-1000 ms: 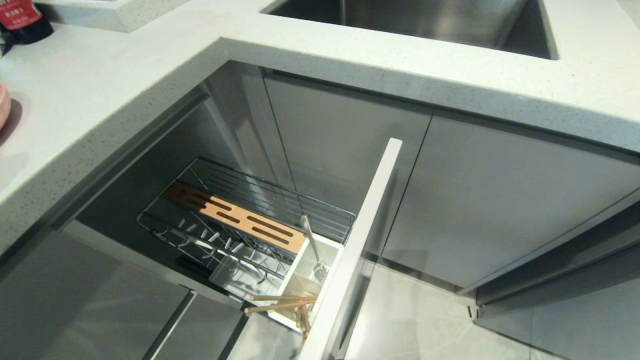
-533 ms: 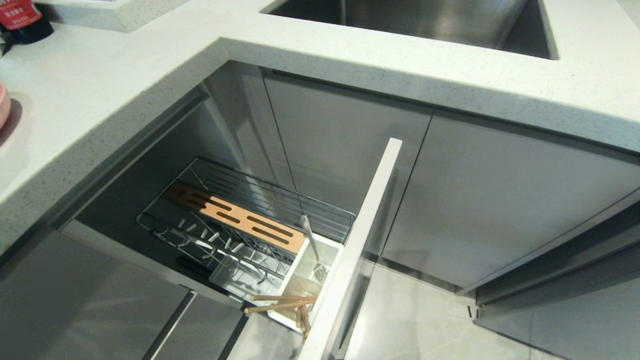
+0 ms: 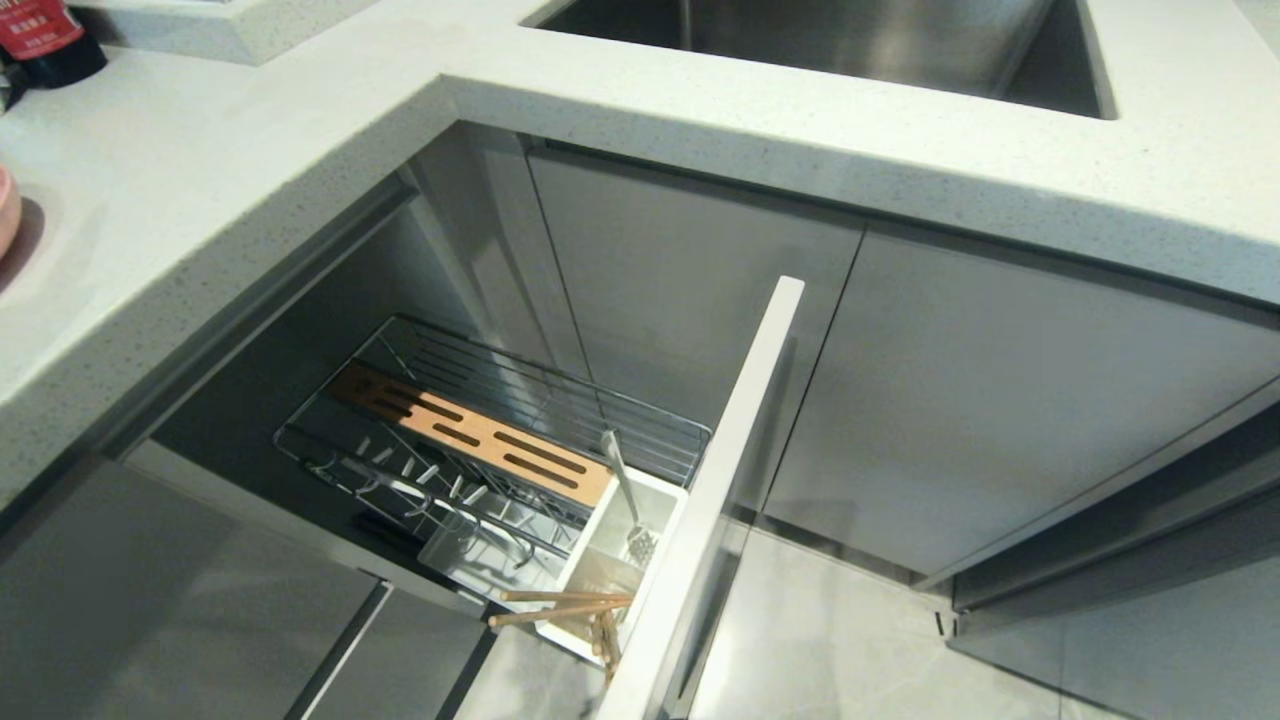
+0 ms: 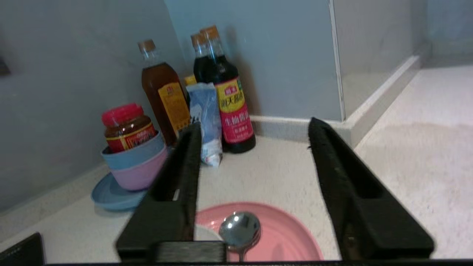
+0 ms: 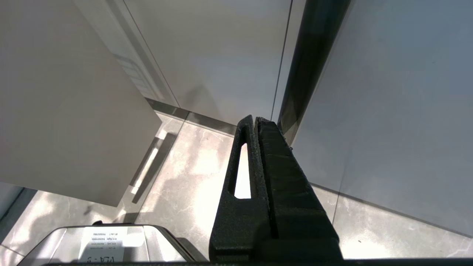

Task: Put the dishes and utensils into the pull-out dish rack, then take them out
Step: Take the chopsticks out of the cupboard

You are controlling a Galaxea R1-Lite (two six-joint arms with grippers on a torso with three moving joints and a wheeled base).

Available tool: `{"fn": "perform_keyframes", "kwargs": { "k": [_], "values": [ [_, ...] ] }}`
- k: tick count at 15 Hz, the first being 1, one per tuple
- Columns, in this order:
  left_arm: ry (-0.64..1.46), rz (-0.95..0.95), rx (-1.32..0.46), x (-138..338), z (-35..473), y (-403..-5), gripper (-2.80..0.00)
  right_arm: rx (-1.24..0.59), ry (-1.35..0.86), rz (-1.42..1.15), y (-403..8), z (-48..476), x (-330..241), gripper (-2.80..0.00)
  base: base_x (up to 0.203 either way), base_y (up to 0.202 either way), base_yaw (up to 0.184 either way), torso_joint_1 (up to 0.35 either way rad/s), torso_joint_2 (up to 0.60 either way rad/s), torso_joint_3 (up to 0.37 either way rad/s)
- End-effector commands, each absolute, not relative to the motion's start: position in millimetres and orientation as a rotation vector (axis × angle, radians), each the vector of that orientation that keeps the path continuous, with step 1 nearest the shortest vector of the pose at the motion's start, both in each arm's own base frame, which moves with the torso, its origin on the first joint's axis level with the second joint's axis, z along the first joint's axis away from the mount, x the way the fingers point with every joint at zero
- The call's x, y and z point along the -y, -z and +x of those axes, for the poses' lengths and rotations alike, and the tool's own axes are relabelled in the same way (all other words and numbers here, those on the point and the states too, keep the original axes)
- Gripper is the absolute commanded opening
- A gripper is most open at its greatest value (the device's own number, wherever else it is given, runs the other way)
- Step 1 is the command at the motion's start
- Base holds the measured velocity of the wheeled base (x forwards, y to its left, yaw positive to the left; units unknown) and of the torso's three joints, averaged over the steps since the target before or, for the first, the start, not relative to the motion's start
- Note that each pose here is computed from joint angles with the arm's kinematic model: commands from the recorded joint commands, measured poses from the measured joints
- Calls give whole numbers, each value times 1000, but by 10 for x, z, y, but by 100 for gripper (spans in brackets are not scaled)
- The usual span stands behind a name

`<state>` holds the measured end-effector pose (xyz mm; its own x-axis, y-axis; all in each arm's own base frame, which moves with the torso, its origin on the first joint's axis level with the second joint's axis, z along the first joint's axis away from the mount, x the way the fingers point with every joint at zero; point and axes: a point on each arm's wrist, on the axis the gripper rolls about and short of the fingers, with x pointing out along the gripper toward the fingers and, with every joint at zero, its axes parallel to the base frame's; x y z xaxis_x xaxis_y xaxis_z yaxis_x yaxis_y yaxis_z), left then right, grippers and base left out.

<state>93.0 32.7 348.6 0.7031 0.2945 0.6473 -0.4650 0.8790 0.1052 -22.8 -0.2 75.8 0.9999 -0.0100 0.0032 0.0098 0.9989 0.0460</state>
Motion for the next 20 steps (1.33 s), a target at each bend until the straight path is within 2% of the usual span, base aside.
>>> {"fn": "perform_keyframes", "kwargs": {
  "k": [1,5,8,11,15,20],
  "values": [
    [-426,255,712,-281,849,-3732,-280,3,10,46,-758,-228,2,-280,0,0,0,0,0,0],
    [-449,72,716,-177,743,-4257,-280,3,11,46,-758,-228,2,-280,0,0,0,0,0,0],
    [-468,-167,610,-85,921,-4453,-280,3,10,46,-758,-228,2,-280,0,0,0,0,0,0],
    [-390,-302,479,130,1180,-4376,-280,3,11,46,-758,-228,2,-280,0,0,0,0,0,0],
    [-204,-350,299,539,1440,-4175,-280,3,10,46,-758,-228,2,-280,0,0,0,0,0,0],
    [-31,-269,8,1112,1633,-3740,-280,3,10,46,-758,-228,2,-280,0,0,0,0,0,0]
  ]
}}
